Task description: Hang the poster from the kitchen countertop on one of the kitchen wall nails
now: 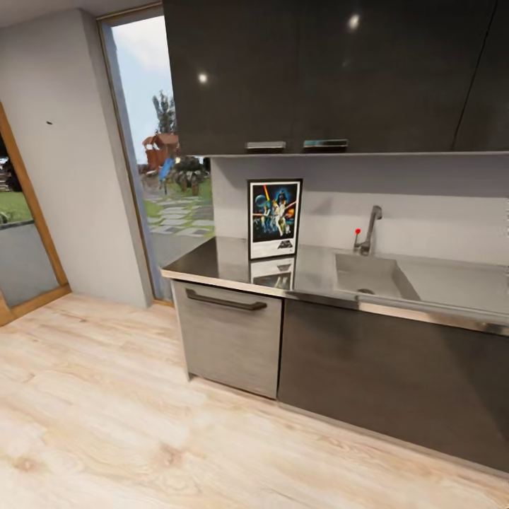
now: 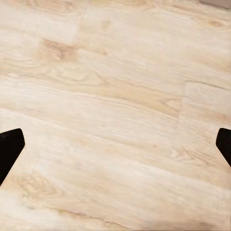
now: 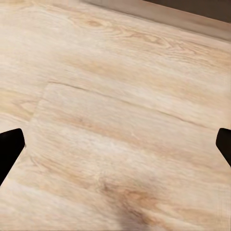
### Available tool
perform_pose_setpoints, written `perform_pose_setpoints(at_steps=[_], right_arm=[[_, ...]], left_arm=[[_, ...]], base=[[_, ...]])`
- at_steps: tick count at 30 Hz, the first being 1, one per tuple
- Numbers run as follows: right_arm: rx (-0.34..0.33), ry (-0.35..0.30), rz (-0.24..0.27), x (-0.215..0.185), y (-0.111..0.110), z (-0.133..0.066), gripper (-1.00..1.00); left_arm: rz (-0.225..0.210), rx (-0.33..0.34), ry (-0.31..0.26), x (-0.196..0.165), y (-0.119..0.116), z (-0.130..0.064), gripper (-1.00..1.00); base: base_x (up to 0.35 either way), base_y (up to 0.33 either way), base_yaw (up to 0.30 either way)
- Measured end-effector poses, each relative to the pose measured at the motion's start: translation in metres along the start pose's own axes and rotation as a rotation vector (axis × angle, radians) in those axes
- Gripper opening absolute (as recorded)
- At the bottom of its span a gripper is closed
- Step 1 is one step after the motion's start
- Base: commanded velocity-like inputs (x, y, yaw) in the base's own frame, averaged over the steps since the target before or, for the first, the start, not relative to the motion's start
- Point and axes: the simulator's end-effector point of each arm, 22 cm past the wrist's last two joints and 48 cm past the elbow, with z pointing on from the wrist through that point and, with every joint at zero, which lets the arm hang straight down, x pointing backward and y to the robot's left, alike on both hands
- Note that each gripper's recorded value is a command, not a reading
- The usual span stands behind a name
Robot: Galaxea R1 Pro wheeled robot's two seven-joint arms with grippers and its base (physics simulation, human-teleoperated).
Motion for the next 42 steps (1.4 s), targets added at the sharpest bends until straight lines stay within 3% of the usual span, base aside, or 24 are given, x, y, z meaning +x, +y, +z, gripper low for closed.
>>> perform_pose_setpoints(at_steps=[20,22,23,25,27,29,31,34,35,42], right_arm=[[0.001,-0.016,-0.002,-0.006,0.000,0.000,1.00],[0.004,-0.015,0.000,-0.006,-0.001,0.000,1.00],[0.017,-0.015,-0.007,-0.006,-0.012,0.000,1.00],[0.029,-0.017,-0.013,-0.007,-0.022,0.000,1.00],[0.032,-0.020,-0.014,-0.007,-0.025,0.000,1.00],[0.040,-0.032,-0.014,-0.011,-0.030,-0.001,1.00],[0.062,-0.062,-0.001,-0.017,-0.042,-0.001,1.00],[0.099,-0.106,0.033,-0.027,-0.059,-0.003,1.00],[0.136,-0.142,0.070,-0.035,-0.075,-0.006,1.00],[0.179,-0.223,0.101,-0.056,-0.095,-0.013,1.00]], left_arm=[[0.000,-0.001,0.001,0.002,0.000,-0.001,1.00],[0.001,-0.003,0.007,0.006,0.000,-0.001,1.00],[0.001,0.001,-0.014,-0.004,-0.002,0.000,1.00],[0.002,0.006,-0.161,-0.076,-0.005,-0.006,1.00],[0.003,0.008,-0.243,-0.118,-0.006,-0.015,1.00],[-0.001,0.018,-0.353,-0.185,-0.014,-0.038,1.00],[-0.019,0.030,-0.390,-0.221,-0.024,-0.056,1.00],[-0.042,0.046,-0.396,-0.245,-0.036,-0.068,1.00],[-0.060,0.065,-0.417,-0.280,-0.047,-0.075,1.00],[-0.057,0.107,-0.503,-0.409,-0.068,-0.088,1.00]], base=[[0.229,0.258,-0.195],[0.021,0.007,-0.002],[0.005,0.001,0.000],[0.003,0.001,0.000],[0.002,0.000,0.000],[0.000,0.000,0.000],[0.000,0.000,0.000],[0.000,0.000,0.000],[0.000,0.000,0.000],[0.000,0.000,0.000]])
